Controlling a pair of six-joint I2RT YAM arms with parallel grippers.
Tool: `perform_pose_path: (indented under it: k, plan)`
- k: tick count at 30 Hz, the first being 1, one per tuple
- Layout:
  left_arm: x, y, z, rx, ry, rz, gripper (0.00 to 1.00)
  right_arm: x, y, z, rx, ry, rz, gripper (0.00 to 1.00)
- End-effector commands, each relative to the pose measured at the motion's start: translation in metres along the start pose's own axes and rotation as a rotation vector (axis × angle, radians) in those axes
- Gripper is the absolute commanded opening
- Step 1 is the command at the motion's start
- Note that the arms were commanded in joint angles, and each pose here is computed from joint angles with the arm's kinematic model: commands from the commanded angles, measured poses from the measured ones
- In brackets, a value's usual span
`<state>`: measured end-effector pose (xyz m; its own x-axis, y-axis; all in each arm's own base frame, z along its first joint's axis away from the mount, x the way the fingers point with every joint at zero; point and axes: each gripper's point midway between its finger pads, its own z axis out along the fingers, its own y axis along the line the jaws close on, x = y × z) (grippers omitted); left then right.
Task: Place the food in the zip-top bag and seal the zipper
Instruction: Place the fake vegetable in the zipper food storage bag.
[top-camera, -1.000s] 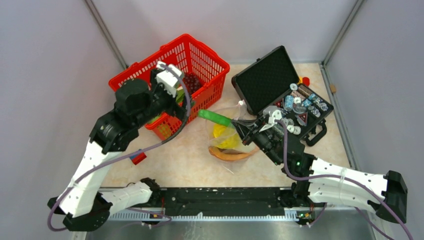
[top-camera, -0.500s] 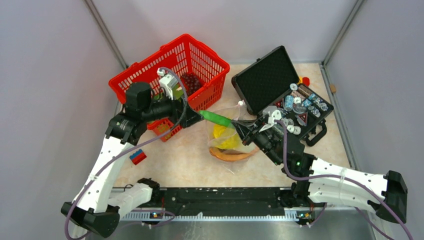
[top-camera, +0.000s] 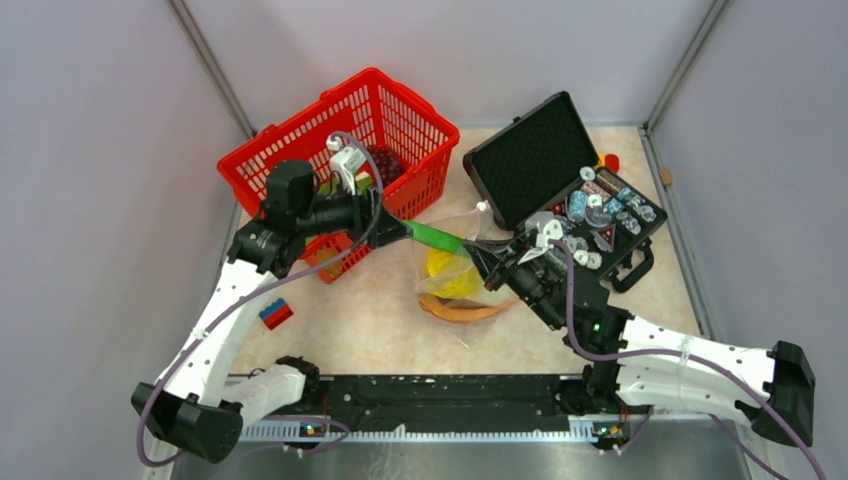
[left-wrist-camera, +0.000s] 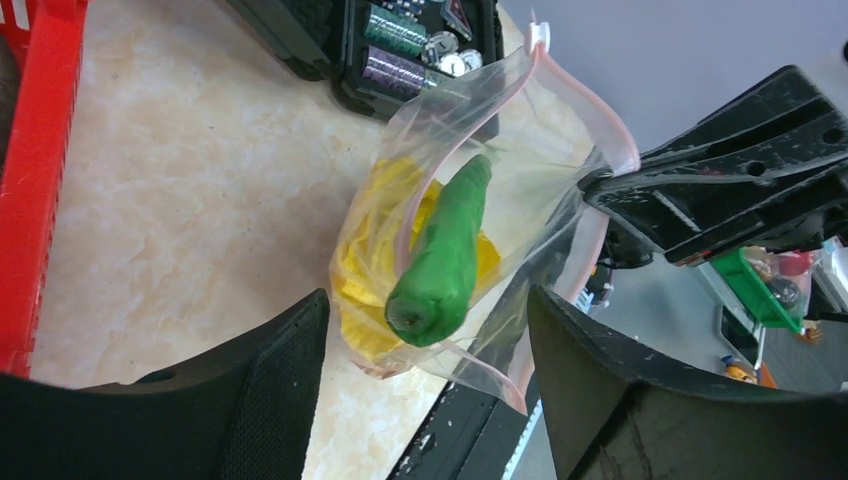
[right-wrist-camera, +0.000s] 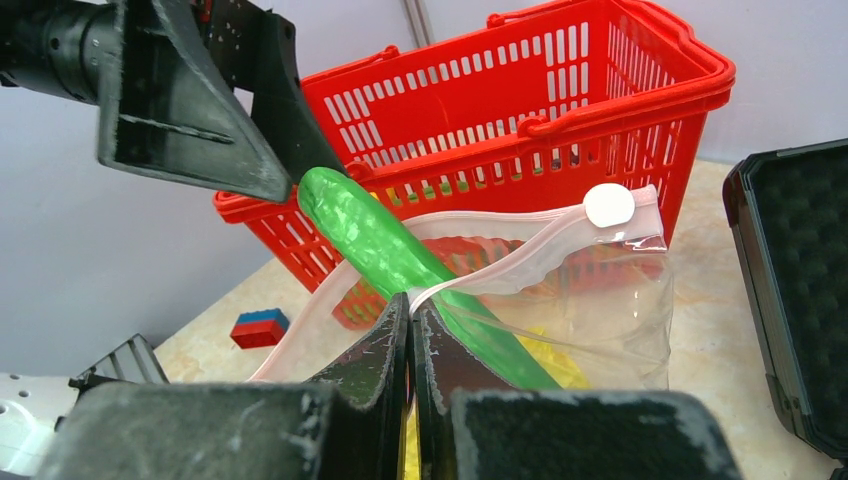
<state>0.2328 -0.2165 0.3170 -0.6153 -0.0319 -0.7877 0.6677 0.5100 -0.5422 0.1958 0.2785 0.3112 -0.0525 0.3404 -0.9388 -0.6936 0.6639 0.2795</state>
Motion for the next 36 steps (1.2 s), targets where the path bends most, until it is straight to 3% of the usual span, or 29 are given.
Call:
perform_pose_path:
  k: [1, 9, 11, 14, 15, 16, 17, 18, 20, 21, 22, 29, 36]
  plan:
    - [-0.005, 0.005, 0.007, 0.016, -0.024, 0.022, 0.68, -0.044, 0.014, 0.002, -0.033, -0.119, 0.044, 0.00]
    - [-0.015, 0.001, 0.008, 0.036, -0.068, 0.024, 0.49, -0.044, 0.014, 0.002, -0.034, -0.115, 0.042, 0.00]
    - [-0.017, 0.001, 0.007, 0.022, -0.079, 0.031, 0.36, -0.044, 0.014, 0.002, -0.035, -0.114, 0.042, 0.00]
    - [-0.015, -0.001, 0.005, 0.033, -0.068, 0.039, 0.25, -0.043, 0.014, 0.002, -0.037, -0.114, 0.043, 0.00]
    - [-0.013, -0.001, 0.005, 0.037, -0.057, 0.039, 0.28, -0.043, 0.014, 0.002, -0.036, -0.115, 0.044, 0.00]
    - [-0.011, -0.001, 0.006, 0.039, -0.044, 0.046, 0.38, -0.043, 0.014, 0.002, -0.036, -0.115, 0.043, 0.00]
    - [-0.009, -0.001, 0.005, 0.041, -0.032, 0.050, 0.38, -0.042, 0.014, 0.003, -0.035, -0.113, 0.042, 0.00]
    - [-0.007, -0.001, 0.006, 0.045, -0.021, 0.050, 0.27, -0.042, 0.014, 0.003, -0.036, -0.114, 0.041, 0.00]
    - [-0.006, -0.003, 0.006, 0.057, -0.009, 0.046, 0.17, -0.042, 0.014, 0.003, -0.034, -0.111, 0.041, 0.00]
    - [-0.007, -0.006, 0.005, 0.070, -0.011, 0.048, 0.05, -0.041, 0.014, 0.003, -0.032, -0.111, 0.040, 0.00]
    - [-0.008, -0.010, 0.004, 0.088, -0.013, 0.051, 0.00, -0.041, 0.013, 0.004, -0.028, -0.108, 0.037, 0.00]
    - [-0.037, -0.031, -0.012, 0.009, -0.140, 0.201, 0.00, -0.033, 0.021, 0.012, -0.063, -0.070, -0.018, 0.00]
    - [-0.022, -0.023, 0.003, -0.145, -0.002, 0.322, 0.00, -0.032, 0.027, 0.017, -0.083, -0.068, -0.017, 0.00]
